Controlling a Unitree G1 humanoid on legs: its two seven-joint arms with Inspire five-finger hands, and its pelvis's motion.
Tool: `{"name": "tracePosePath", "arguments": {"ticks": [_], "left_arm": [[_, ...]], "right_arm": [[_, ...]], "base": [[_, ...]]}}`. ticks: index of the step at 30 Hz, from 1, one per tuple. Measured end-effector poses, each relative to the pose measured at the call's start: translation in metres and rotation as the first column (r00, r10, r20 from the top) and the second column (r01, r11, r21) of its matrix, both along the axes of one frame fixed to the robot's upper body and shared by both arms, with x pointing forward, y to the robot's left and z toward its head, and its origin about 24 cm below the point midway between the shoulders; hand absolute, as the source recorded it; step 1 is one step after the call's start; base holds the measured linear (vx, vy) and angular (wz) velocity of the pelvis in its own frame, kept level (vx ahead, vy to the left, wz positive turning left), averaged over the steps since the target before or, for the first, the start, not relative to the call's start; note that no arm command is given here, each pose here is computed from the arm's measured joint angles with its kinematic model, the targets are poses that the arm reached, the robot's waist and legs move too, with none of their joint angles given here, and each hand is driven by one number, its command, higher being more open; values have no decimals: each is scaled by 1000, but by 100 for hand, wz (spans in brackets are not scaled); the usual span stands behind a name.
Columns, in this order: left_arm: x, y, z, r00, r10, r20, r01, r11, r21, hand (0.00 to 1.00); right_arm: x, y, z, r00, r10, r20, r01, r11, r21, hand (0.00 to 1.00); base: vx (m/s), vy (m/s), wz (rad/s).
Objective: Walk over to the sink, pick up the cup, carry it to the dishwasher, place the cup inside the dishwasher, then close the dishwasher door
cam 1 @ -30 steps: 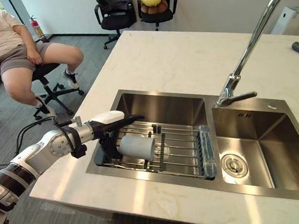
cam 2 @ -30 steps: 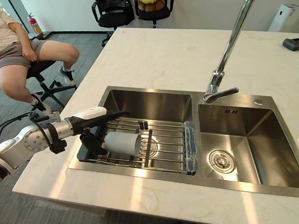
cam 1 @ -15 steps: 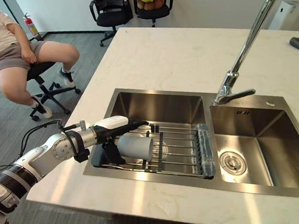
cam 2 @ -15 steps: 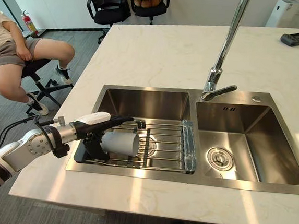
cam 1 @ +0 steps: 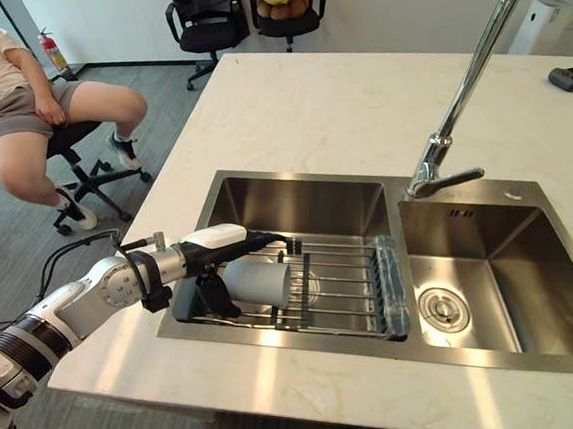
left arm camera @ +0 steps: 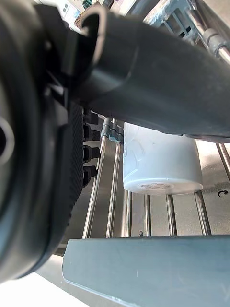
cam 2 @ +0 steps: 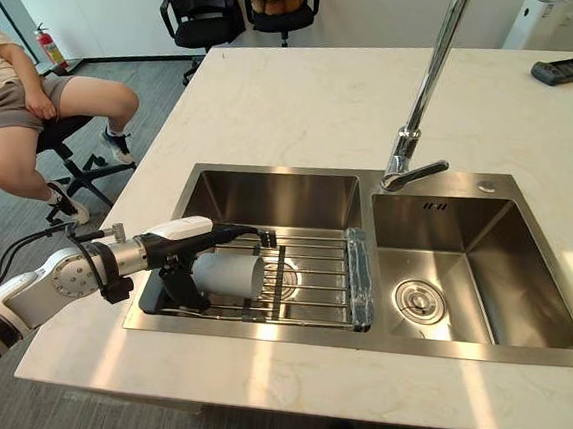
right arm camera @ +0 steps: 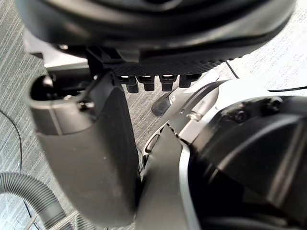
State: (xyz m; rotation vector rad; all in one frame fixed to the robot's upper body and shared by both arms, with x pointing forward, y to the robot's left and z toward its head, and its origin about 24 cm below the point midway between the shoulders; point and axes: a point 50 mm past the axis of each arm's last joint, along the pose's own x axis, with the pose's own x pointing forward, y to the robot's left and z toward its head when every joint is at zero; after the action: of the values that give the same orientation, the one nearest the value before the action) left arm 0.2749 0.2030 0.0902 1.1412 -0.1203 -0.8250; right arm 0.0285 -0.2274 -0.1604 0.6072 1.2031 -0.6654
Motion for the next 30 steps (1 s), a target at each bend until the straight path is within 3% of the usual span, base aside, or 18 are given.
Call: {"name": "tracePosePath", "arguments": {"ticks": [14, 30], "left_arm": [[-17, -18, 0, 992, -118, 41, 122, 988, -91, 100], [-15, -13, -10, 995, -56, -81, 53, 998, -43, 100]], "right_arm": [[2, 0, 1, 1000, 4, 15, -3, 1000, -4, 100], [2, 0, 1, 1000, 20, 9, -20, 1000, -13, 100]], "base": [[0, 0, 0], [0, 0, 0]]}}
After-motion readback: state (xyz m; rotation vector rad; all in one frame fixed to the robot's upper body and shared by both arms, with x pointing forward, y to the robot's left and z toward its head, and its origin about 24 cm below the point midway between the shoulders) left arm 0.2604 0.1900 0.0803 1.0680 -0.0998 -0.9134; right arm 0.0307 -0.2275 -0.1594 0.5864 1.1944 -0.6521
